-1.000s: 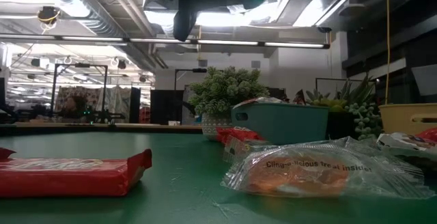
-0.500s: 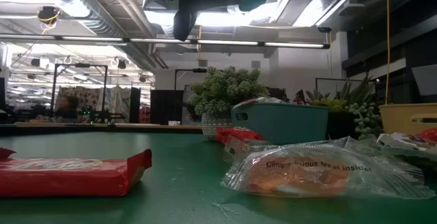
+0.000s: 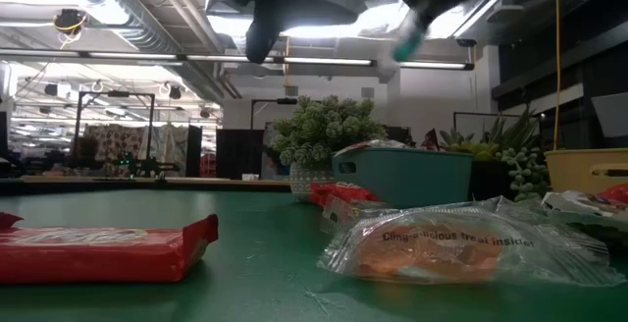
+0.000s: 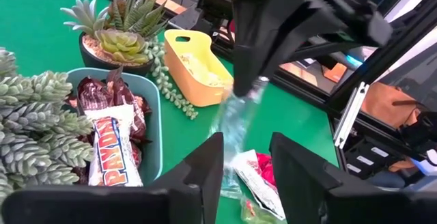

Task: Organize candy in baskets
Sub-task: Put the blue gummy into the yellow bin, then put the red chocolate into the red bin

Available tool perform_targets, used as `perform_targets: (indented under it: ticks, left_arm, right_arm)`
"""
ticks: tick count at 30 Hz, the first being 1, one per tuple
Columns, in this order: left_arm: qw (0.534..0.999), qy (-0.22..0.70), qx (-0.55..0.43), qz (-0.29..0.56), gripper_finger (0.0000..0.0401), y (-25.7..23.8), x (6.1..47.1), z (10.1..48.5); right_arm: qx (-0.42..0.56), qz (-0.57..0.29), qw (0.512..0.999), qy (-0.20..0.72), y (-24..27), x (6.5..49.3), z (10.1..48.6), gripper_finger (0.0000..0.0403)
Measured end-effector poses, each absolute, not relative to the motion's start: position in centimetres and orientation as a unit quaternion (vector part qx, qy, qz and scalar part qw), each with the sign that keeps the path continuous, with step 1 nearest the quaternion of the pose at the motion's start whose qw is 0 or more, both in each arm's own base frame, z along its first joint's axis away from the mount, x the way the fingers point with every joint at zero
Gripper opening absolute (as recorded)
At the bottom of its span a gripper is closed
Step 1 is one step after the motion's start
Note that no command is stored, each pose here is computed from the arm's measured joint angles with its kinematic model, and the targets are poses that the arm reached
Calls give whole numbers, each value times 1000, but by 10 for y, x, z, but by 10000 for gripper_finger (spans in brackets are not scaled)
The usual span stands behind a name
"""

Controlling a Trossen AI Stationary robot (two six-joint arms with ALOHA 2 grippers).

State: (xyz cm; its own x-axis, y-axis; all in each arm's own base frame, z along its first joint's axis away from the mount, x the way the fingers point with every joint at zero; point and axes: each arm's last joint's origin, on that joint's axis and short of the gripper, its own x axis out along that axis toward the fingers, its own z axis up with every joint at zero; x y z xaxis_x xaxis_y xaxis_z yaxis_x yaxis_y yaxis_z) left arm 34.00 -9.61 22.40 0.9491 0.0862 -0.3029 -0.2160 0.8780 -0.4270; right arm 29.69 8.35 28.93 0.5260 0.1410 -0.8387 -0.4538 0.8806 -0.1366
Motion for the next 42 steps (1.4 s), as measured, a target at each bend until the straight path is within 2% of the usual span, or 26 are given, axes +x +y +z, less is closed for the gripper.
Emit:
perform_targets:
  ticks: [7,12,16,24,31,37,42]
  left_arm:
    - [959,139,-234,79,118,-96,340,224]
    - [959,139,-234,79,117,-96,340,224]
    - [959,140,-234,79,117,-96,340,224]
    - [959,142,-235,72,117,-97,340,224]
    - [953,175,-247,-21,117,-107,338,223]
    - [938,251,-227,-69,117,-132,324,212]
    - [921,306,-229,-72,124,-152,310,203]
  right_arm:
    - [-113,144,776,603,76,269,277,2]
    - [-69,79,688,718,69,242,274,2]
    - [-45,32,641,765,65,229,276,5]
    - [-35,15,633,774,65,227,276,26]
    - [-35,15,633,774,65,227,276,83]
    - [-35,15,633,773,65,227,276,136]
    - [-35,15,635,771,65,228,276,156]
